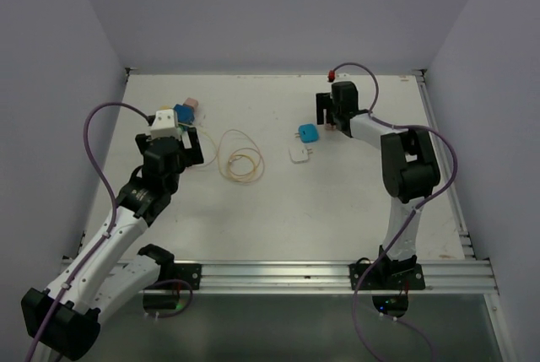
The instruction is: Pull the plug off the socket
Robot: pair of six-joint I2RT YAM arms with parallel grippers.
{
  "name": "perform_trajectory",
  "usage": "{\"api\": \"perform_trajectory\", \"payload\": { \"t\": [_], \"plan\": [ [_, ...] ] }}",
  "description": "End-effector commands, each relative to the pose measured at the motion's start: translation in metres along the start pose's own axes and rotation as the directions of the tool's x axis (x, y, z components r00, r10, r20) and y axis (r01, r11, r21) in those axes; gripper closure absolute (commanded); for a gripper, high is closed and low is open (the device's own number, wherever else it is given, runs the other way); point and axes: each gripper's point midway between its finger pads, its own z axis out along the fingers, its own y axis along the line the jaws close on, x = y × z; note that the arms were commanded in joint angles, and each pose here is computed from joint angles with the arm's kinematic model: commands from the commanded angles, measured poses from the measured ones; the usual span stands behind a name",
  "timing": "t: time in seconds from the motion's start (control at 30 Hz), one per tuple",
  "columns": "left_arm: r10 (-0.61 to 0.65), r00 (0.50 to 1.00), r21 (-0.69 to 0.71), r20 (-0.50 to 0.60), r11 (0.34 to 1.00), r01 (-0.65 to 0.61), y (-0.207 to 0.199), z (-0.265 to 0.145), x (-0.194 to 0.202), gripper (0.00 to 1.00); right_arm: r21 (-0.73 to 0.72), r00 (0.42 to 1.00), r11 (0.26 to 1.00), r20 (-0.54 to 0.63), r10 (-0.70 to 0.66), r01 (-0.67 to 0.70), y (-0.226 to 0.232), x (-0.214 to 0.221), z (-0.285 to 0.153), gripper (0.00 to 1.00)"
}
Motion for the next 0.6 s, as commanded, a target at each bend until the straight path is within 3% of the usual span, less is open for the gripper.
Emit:
{"api": "perform_trajectory", "payload": {
  "t": [0.0,0.13,0.37,0.43,0.57],
  "plan": [
    [-0.026,0.998,0.0,0.061,1.0,0.027,0.0,0.001,-0.02,0.01,-0.029,0.996,0.999,0.082,0.043,-0.041,-0.002,-0.038,-0.023,0.14],
    [-0.025,0.998,-0.003,0.056,1.0,0.026,0.0,0.002,-0.019,0.0,-0.046,0.992,0.997,0.111,0.061,-0.056,-0.004,-0.06,-0.053,0.01],
    [-0.023,0.999,-0.013,0.039,1.0,0.023,0.001,0.006,-0.014,0.0,-0.135,0.965,0.983,0.216,0.151,-0.124,-0.009,-0.102,-0.148,0.01],
    [-0.019,0.999,-0.017,0.029,1.0,0.019,0.001,0.009,-0.012,0.0,-0.19,0.964,0.971,0.193,0.182,-0.145,-0.003,-0.089,-0.167,0.01],
    [-0.019,1.0,-0.039,-0.001,0.999,0.019,0.002,0.015,-0.003,0.0,-0.305,0.928,0.935,0.263,0.264,-0.179,-0.001,-0.087,-0.234,0.01]
  ]
}}
